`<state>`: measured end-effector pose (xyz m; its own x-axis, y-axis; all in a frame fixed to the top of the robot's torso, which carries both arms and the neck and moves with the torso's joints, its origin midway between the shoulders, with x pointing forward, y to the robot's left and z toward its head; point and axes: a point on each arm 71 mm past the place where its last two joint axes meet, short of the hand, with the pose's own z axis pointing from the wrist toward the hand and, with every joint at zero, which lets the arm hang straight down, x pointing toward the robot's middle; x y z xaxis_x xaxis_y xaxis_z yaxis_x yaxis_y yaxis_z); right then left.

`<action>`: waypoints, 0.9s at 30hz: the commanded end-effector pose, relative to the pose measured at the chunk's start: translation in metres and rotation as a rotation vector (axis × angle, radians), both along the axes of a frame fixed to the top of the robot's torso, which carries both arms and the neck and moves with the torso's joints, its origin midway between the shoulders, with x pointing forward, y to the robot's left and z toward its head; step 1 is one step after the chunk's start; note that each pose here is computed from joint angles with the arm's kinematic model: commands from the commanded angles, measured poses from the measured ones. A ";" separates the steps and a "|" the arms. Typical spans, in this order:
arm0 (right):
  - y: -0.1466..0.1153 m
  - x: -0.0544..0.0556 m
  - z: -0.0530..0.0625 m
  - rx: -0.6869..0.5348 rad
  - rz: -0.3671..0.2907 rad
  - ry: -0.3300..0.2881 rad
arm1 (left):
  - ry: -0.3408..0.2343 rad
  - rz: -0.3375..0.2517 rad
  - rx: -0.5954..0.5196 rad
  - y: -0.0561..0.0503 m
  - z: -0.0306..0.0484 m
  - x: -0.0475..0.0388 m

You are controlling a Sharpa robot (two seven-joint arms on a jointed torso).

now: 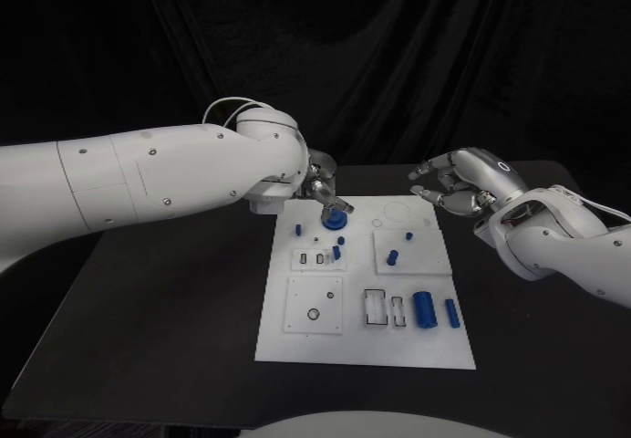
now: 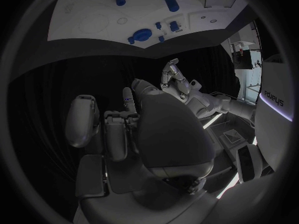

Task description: Assemble the parts on the task board

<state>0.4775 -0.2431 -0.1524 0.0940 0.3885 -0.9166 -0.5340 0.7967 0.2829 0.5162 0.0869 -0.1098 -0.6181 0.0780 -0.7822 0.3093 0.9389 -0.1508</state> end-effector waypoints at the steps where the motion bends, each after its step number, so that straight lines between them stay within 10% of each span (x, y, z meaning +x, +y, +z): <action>1: 0.001 0.000 -0.001 0.005 -0.012 0.006 | 0.021 0.024 0.069 0.001 -0.0068 0.0011; 27: 0.000 -0.002 -0.001 0.007 -0.012 0.008 | 0.154 0.078 0.009 -0.006 -0.0537 -0.0061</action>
